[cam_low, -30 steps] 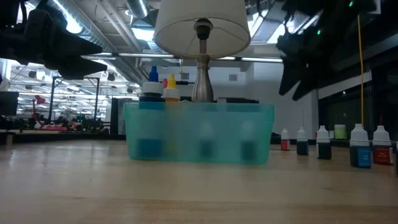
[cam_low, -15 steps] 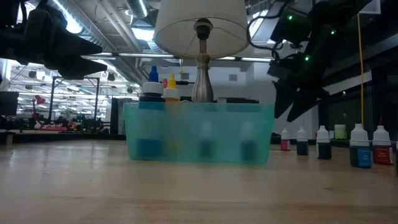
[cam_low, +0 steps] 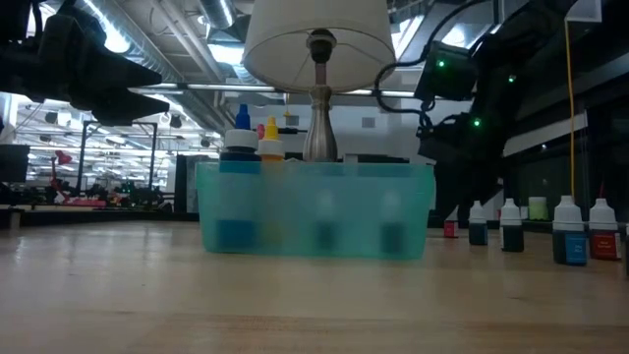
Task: Pick & Place food coloring
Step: Put the small black food coloring bottle into the green bin
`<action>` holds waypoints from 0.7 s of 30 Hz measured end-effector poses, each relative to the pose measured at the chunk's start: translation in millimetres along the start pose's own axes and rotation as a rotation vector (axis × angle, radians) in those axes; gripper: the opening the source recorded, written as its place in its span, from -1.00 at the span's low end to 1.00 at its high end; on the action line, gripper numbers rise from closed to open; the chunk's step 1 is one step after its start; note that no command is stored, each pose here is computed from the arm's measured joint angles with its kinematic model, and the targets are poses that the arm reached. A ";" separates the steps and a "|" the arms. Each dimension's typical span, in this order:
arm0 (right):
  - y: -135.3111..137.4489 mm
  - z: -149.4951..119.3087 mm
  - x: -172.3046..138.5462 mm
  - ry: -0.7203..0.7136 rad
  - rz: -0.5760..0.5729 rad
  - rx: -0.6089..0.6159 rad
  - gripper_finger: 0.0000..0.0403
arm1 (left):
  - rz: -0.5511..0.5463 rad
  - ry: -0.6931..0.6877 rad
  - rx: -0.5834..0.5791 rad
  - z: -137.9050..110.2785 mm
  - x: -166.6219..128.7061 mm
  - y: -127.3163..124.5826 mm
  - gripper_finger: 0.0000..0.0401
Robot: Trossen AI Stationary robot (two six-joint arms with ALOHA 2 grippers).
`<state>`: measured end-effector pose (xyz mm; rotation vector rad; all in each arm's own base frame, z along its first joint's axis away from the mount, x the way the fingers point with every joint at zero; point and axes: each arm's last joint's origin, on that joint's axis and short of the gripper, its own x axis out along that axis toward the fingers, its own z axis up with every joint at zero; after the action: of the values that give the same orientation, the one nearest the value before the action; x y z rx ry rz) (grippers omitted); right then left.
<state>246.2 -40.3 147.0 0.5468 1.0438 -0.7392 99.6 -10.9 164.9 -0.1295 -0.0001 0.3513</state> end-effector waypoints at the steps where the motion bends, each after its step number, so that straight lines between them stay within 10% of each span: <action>1: 0.4 0.6 -0.2 -0.006 0.004 -0.002 0.34 | 0.000 0.000 0.000 -0.1 0.0 0.0 0.99; 21: 3.9 -0.8 -6.5 -0.070 -0.028 -0.060 -0.69 | 0.001 0.000 0.000 -0.1 0.0 0.1 0.99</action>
<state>246.7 -35.4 152.8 0.4521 1.0073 -0.7442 99.6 -10.8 164.8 -0.1296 -0.0003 0.3528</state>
